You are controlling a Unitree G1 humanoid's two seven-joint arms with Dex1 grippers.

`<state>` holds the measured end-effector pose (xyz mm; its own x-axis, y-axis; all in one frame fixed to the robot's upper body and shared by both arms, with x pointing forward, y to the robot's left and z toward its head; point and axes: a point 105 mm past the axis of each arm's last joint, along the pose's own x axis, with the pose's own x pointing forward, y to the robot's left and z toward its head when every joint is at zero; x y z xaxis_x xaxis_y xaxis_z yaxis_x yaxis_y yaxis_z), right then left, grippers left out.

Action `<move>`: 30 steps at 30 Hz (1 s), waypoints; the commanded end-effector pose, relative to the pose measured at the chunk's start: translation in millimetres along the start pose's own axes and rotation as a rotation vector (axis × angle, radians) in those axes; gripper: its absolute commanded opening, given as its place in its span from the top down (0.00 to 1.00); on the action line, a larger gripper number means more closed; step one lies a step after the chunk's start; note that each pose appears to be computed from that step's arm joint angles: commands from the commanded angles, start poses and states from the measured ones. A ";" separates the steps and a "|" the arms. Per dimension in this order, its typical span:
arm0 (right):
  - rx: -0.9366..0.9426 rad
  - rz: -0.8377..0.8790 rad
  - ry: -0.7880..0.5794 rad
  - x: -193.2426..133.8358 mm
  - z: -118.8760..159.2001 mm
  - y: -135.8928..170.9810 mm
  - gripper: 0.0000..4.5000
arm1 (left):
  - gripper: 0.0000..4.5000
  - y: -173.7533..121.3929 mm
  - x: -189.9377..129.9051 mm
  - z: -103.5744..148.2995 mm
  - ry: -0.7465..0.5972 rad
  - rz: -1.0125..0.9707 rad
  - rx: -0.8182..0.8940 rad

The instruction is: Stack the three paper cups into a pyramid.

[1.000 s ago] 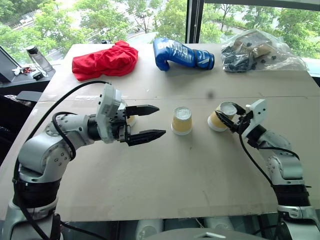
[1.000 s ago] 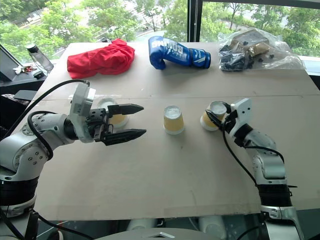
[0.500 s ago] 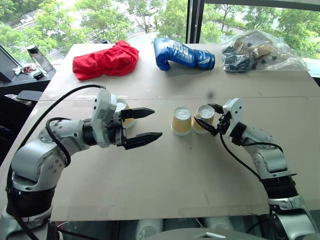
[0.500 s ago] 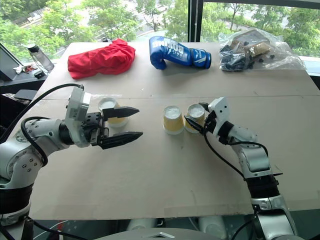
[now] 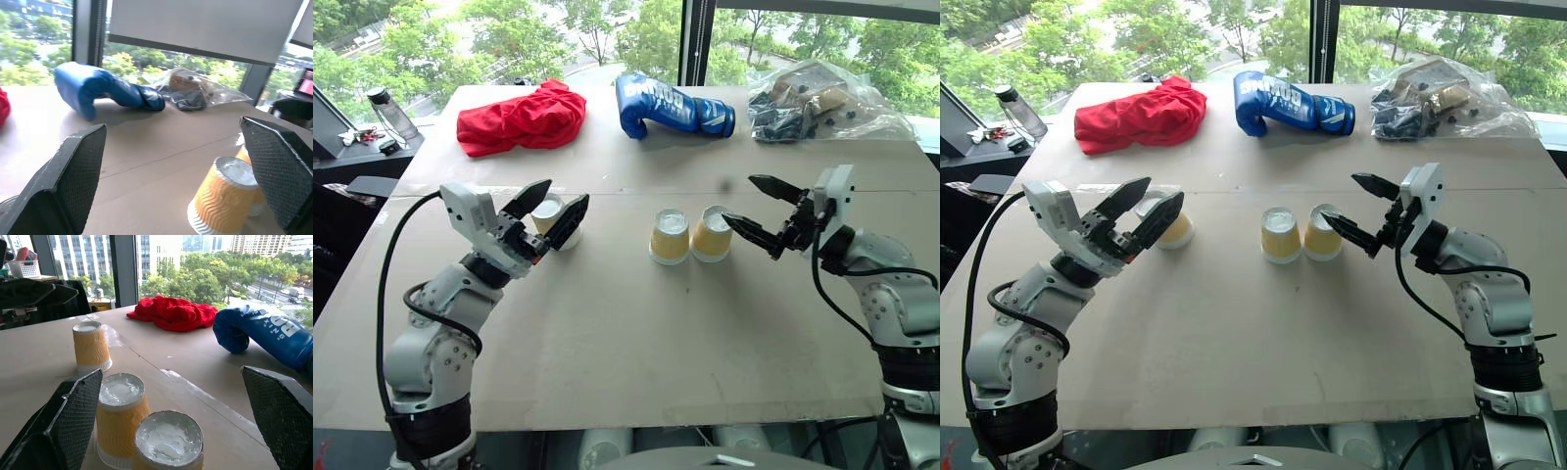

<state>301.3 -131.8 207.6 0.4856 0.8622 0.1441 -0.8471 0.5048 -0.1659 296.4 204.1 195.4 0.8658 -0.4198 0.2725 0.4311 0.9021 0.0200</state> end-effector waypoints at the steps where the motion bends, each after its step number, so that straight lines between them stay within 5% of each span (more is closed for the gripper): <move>1: -0.039 0.127 -0.063 -3.1 24.6 17.4 0.00 | 0.00 11.9 1.0 -11.9 0.023 0.117 0.118; 11: -0.056 0.189 -0.033 -2.2 28.6 30.5 0.00 | 0.00 27.0 6.5 -46.7 0.157 0.203 0.185; 23: -0.070 0.169 -0.046 -1.7 28.5 30.3 0.00 | 0.00 19.6 23.3 -50.8 0.138 0.153 0.111; 28: -0.064 0.159 -0.051 -4.3 27.9 29.2 0.00 | 0.46 19.8 24.6 -47.7 0.133 0.162 0.124; 30: -0.067 0.147 -0.047 -6.9 27.1 27.2 0.00 | 0.46 18.1 27.6 -43.0 0.118 0.153 0.121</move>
<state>273.5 -122.9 219.0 0.3485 0.9274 0.1357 -0.9058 0.3704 -0.2057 339.2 206.7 142.1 0.9572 -0.2698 0.1048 0.2619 0.9615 0.0828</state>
